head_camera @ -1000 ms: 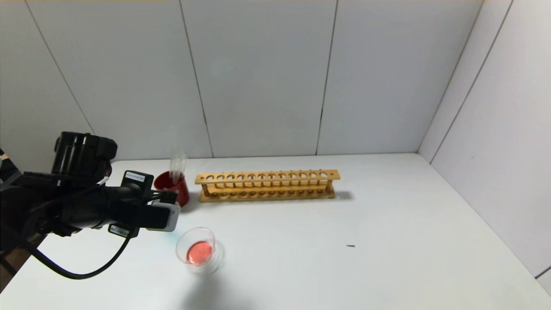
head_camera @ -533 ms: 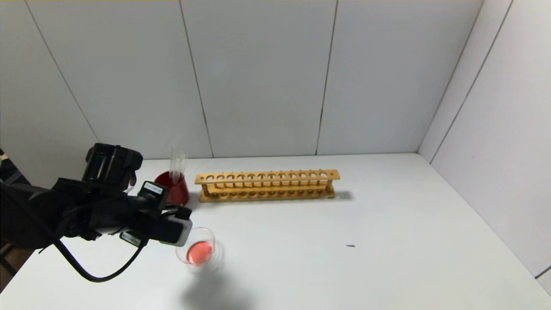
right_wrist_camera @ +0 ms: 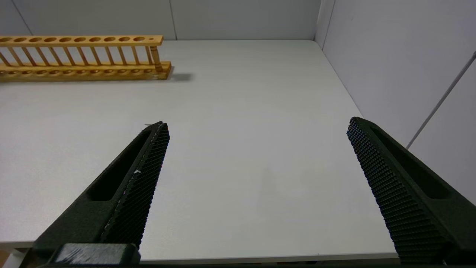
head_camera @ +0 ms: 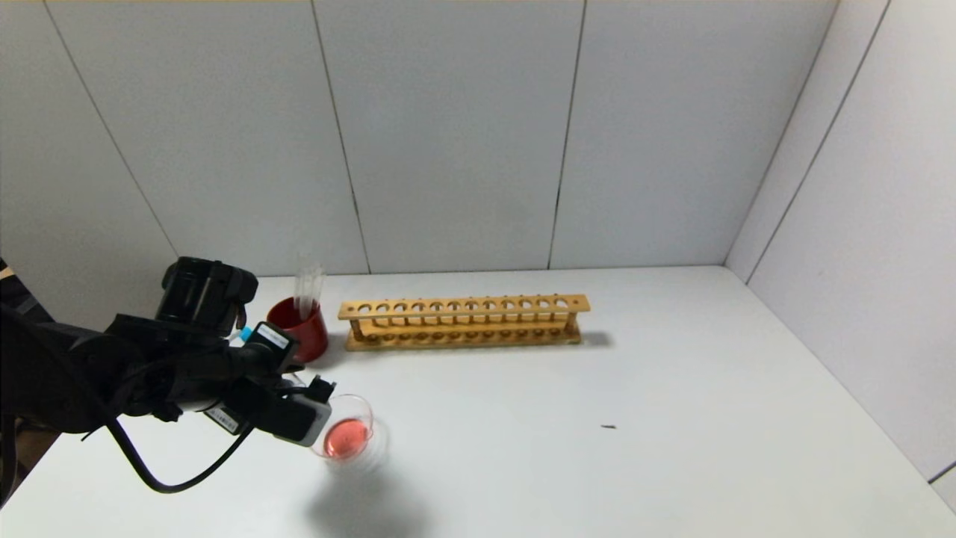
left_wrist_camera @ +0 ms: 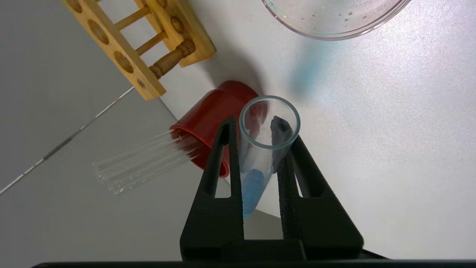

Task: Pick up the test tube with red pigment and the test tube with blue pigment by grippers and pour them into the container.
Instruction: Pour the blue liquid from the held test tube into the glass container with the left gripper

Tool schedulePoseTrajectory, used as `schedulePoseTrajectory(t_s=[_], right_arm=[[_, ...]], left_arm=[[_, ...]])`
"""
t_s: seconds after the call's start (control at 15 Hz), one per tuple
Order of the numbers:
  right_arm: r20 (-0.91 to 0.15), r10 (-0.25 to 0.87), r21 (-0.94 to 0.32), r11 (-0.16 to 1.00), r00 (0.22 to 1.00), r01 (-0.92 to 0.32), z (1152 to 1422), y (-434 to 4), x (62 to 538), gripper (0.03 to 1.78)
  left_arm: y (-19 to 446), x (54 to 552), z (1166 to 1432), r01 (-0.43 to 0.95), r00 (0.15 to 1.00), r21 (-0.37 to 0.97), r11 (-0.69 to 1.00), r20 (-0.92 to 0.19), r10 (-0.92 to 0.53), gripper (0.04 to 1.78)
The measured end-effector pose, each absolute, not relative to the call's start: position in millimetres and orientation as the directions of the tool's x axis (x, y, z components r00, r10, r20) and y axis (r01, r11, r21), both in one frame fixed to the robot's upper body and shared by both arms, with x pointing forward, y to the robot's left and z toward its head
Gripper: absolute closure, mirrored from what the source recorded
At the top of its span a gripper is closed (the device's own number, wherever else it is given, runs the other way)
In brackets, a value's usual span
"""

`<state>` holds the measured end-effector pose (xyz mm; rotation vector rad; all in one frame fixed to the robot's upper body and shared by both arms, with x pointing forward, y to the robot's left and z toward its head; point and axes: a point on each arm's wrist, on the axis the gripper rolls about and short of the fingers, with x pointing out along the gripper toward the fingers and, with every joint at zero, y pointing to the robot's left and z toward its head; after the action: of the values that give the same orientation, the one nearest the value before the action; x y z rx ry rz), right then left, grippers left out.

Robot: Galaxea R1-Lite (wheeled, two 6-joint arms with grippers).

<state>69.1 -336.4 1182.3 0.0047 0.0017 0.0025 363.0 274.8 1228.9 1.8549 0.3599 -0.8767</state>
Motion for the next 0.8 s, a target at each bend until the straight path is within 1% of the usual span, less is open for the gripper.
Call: schedulePoseTrajectory(t_s=[0.27,0.8], right_arm=[[-0.002,0.003,0.004,1.000,1.000,-0.003,1182.3,-336.4,69.1,0.06],[-0.002,0.003,0.004,1.000,1.000,-0.003,1182.3,-336.4,69.1,0.06]], left_arm=[[273.8,366.5,1226.4,0.569,0.687,0.644,-0.511,-0.714,-0.136,1.50],[268.3,368.3,1220.7,0.565,0.672,0.626,-0.539,-0.727,-0.141,1.50]])
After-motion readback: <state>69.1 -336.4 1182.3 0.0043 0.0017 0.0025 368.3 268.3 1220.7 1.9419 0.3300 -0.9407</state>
